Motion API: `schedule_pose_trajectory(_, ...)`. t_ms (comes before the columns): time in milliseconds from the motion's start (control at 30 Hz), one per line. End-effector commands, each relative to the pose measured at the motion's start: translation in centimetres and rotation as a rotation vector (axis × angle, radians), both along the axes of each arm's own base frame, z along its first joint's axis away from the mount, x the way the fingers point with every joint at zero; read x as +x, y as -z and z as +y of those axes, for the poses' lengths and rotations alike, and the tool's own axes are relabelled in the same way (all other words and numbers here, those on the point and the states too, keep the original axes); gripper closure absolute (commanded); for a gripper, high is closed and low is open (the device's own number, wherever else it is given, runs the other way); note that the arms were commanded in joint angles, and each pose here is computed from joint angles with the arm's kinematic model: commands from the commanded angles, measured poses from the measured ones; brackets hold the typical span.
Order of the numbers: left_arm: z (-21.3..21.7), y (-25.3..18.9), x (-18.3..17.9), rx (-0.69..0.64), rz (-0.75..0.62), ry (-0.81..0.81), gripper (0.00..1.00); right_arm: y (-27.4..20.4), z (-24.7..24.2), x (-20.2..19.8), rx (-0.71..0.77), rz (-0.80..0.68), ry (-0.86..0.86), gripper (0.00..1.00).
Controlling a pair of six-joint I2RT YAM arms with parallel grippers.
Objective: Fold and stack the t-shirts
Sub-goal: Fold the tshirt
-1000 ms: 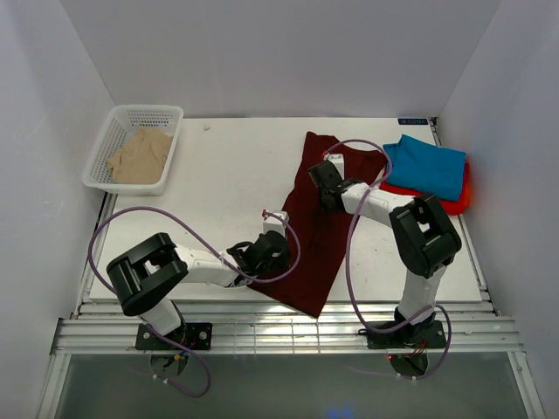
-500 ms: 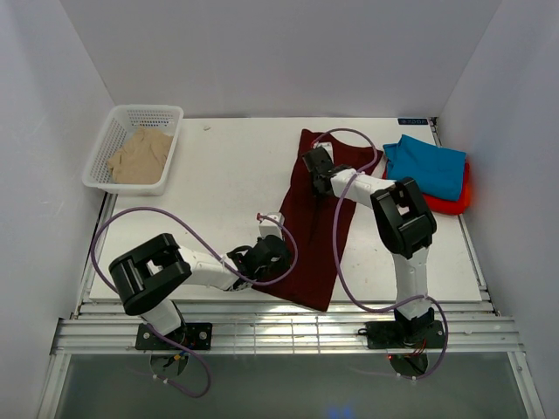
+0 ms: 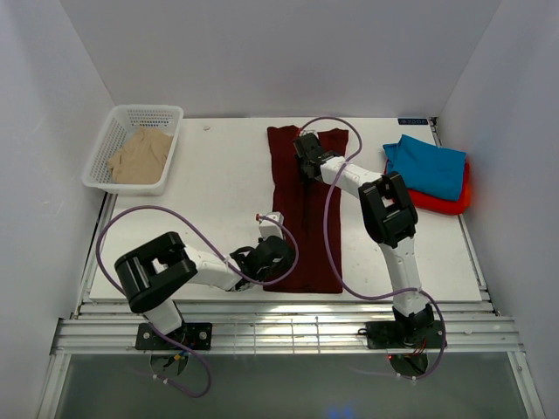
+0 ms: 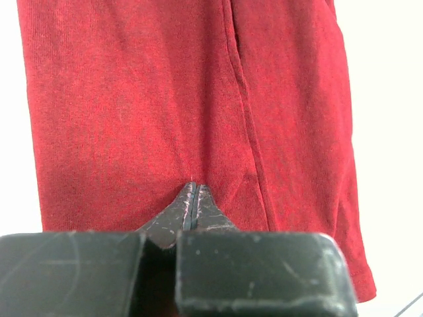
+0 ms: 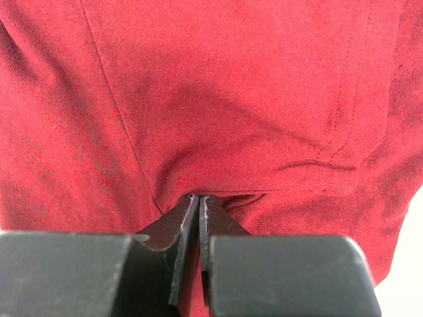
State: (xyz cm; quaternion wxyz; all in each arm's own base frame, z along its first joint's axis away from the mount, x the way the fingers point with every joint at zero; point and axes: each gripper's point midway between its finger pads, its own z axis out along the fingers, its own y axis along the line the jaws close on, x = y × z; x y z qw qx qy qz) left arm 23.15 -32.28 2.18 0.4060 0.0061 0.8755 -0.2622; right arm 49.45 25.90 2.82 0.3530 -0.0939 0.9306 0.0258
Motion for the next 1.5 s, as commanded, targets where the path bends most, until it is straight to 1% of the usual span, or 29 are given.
schedule_pose_trajectory(0, 1.6, 3.2, -2.1, 0.151, 0.07, 0.055, 1.0, 1.1, -0.8, 0.0, -0.021, 0.025, -0.005, 0.92)
schedule_pose_trajectory(67, 1.6, 2.4, -1.5, 0.169, 0.032, 0.057, 1.0, -1.1, -1.3, -0.2, -0.015, -0.011, 0.008, 0.91)
schedule_pose_trajectory(100, 1.0, 1.5, -1.0, 0.161, 0.011, 0.057, 1.0, -0.9, -2.0, -1.1, -0.028, -0.001, 0.013, 0.85)
schedule_pose_trajectory(133, 0.9, 1.0, -0.7, 0.168, -0.003, 0.06, 1.0, -4.0, -2.3, -1.0, -0.012, -0.065, 0.027, 0.82)
schedule_pose_trajectory(167, 0.7, -0.1, -0.3, 0.174, -0.035, 0.074, 1.0, -5.1, -2.8, -1.4, -0.017, -0.088, 0.034, 0.78)
schedule_pose_trajectory(200, 0.5, -1.1, 0.2, 0.173, -0.062, 0.069, 1.0, -5.0, -3.6, -2.7, -0.04, -0.083, 0.037, 0.74)
schedule_pose_trajectory(233, -0.1, -2.4, 0.7, 0.166, -0.088, 0.071, 1.0, -8.9, -4.3, -3.0, -0.032, -0.168, 0.062, 0.7)
schedule_pose_trajectory(300, -0.5, -5.5, 1.4, 0.146, -0.155, 0.075, 1.0, -11.6, -4.8, -4.9, -0.041, -0.223, 0.063, 0.64)
schedule_pose_trajectory(333, -0.7, -6.9, 1.7, 0.135, -0.18, 0.073, 0.94, -13.8, -6.0, -6.7, -0.043, -0.267, 0.08, 0.59)
schedule_pose_trajectory(367, -0.7, -9.0, 1.9, 0.11, -0.214, 0.073, 0.89, -14.8, -5.6, -8.1, -0.04, -0.287, 0.063, 0.57)
schedule_pose_trajectory(400, -0.5, -9.8, 2.0, 0.106, -0.228, 0.066, 0.82, -15.2, -5.6, -9.4, -0.033, -0.293, 0.058, 0.53)
schedule_pose_trajectory(433, -0.3, -10.7, 1.9, 0.098, -0.237, 0.063, 0.65, -16.1, -6.4, -11.5, -0.019, -0.309, 0.06, 0.52)
schedule_pose_trajectory(467, 0.1, -11.2, 1.8, 0.094, -0.24, 0.054, 0.58, -15.9, -6.0, -13.3, -0.008, -0.295, 0.039, 0.5)
schedule_pose_trajectory(500, 1.0, -11.7, 1.7, 0.099, -0.233, 0.023, 0.52, -16.9, -6.2, -14.8, 0.053, -0.301, 0.06, 0.49)
schedule_pose_trajectory(533, 1.5, -11.4, 1.4, 0.106, -0.216, 0.013, 0.44, -14.9, -6.4, -16.7, 0.053, -0.245, 0.048, 0.49)
schedule_pose_trajectory(600, 3.5, -9.5, 0.4, 0.147, -0.14, -0.027, 0.4, -14.0, -6.4, -19.8, 0.091, -0.194, 0.03, 0.49)
schedule_pose_trajectory(633, 4.1, -8.7, 0.0, 0.159, -0.116, -0.036, 0.38, -13.1, -6.1, -21.1, 0.134, -0.154, 0.044, 0.49)
schedule_pose_trajectory(667, 5.1, -6.9, -0.8, 0.187, -0.078, -0.039, 0.36, -10.8, -6.0, -23.1, 0.126, -0.105, 0.019, 0.49)
schedule_pose_trajectory(733, 5.9, -5.2, -2.1, 0.176, -0.015, -0.044, 0.35, -9.8, -5.6, -25.6, 0.188, -0.059, 0.028, 0.5)
schedule_pose_trajectory(767, 6.8, -3.9, -2.9, 0.189, 0.016, -0.043, 0.35, -8.1, -5.6, -27.5, 0.176, -0.021, 0.004, 0.5)
schedule_pose_trajectory(833, 7.3, -3.2, -3.8, 0.154, 0.058, -0.054, 0.35, -7.2, -5.5, -29.5, 0.212, 0.012, 0.028, 0.5)
schedule_pose_trajectory(933, 8.3, -1.6, -5.4, 0.155, 0.105, -0.048, 0.34, -5.0, -5.7, -32.7, 0.201, 0.077, 0.019, 0.5)
schedule_pose_trajectory(967, 8.2, -1.6, -5.9, 0.129, 0.121, -0.047, 0.34, -4.6, -5.3, -33.9, 0.216, 0.095, 0.019, 0.5)
schedule_pose_trajectory(1167, 8.5, -0.2, -8.2, 0.092, 0.183, -0.043, 0.34, -2.5, -6.3, -37.6, 0.157, 0.143, 0.044, 0.5)
schedule_pose_trajectory(1333, 8.3, 0.8, -9.5, 0.086, 0.216, -0.041, 0.34, -0.3, -7.2, -38.9, 0.123, 0.176, 0.081, 0.5)
schedule_pose_trajectory(1467, 8.1, 1.2, -10.2, 0.097, 0.219, -0.034, 0.35, 0.5, -8.2, -39.5, 0.094, 0.18, 0.112, 0.51)
